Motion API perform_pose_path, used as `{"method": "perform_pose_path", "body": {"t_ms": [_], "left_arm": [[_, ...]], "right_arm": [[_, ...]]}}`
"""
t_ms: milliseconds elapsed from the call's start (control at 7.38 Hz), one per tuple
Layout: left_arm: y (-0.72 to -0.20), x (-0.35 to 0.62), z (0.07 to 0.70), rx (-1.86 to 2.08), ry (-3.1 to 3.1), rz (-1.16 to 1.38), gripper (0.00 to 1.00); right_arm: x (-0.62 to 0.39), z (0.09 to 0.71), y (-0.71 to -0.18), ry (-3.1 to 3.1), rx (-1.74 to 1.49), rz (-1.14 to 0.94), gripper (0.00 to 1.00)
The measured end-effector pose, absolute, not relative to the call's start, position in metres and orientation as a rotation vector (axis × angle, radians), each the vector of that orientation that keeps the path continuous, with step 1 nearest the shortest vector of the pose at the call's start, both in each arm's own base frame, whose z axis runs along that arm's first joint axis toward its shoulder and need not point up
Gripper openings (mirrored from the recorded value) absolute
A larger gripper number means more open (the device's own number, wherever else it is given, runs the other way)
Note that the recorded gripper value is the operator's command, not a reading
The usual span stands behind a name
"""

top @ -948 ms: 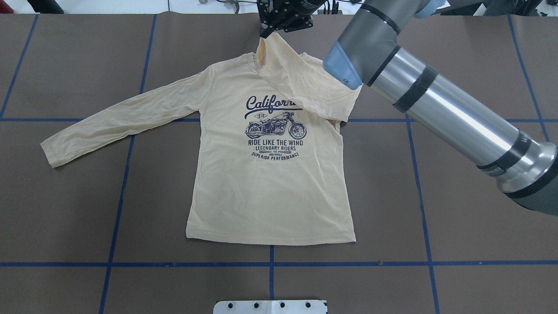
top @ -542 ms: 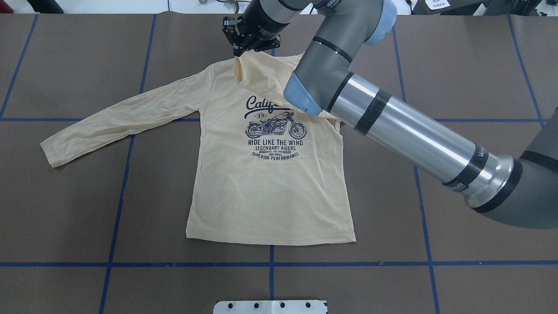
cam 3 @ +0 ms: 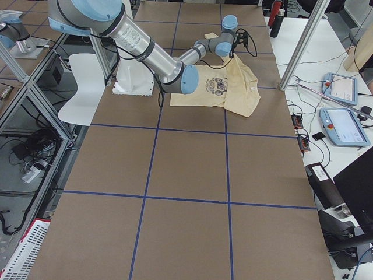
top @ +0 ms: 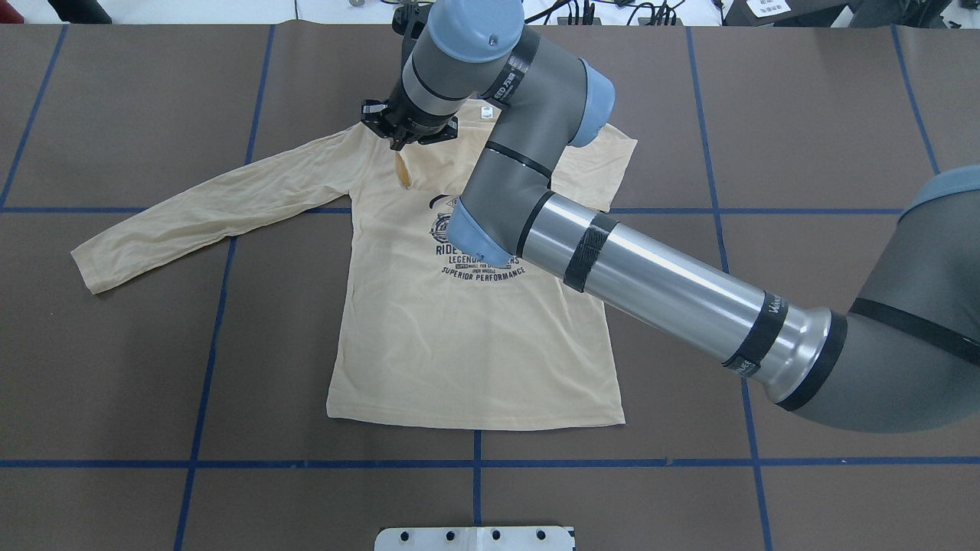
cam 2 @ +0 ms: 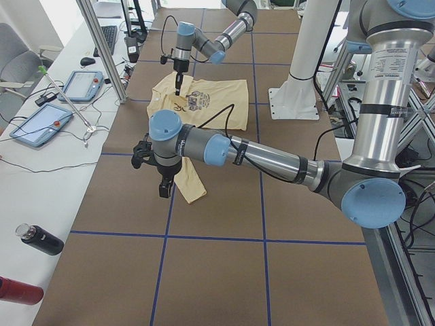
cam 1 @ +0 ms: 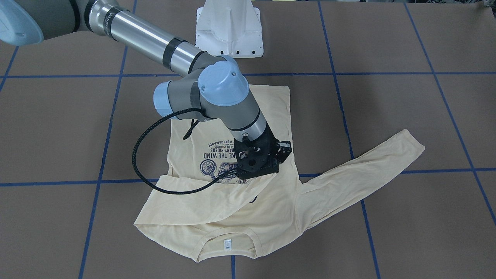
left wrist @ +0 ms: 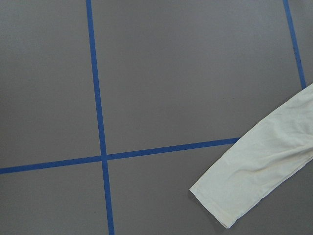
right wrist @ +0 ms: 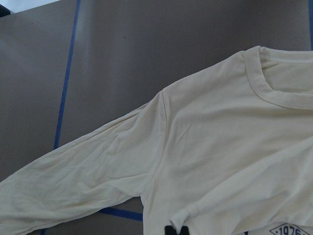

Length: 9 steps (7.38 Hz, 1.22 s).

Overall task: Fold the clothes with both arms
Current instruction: 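Carry the sleeve with the right gripper across the shirt to the collar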

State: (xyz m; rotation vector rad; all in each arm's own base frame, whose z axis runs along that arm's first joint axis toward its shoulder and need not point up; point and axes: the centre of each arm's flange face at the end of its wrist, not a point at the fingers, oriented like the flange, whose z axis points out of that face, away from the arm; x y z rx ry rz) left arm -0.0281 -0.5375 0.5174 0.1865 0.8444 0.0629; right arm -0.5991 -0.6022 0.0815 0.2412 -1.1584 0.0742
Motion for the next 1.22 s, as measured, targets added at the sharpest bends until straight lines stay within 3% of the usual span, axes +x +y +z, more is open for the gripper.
{"method": "perform_pose_path", "body": {"t_ms": [135,813,1219], "left_arm": [[-0.544,-0.028,0.518,0.184,0.844,0.062,1.00],[-0.559,-0.027,0.522,0.174,0.844,0.057,1.00],[-0.567,-0.022,0.511,0.197,0.854,0.022,1.00]], "right_arm": [[-0.607,0.078,-0.603,-1.145,0.257,0.086,0.98],[-0.630,0.048,-0.599,-1.130,0.331,0.250,0.99],[-0.610,0.074,-0.606,-1.109,0.300,0.273,1.00]]}}
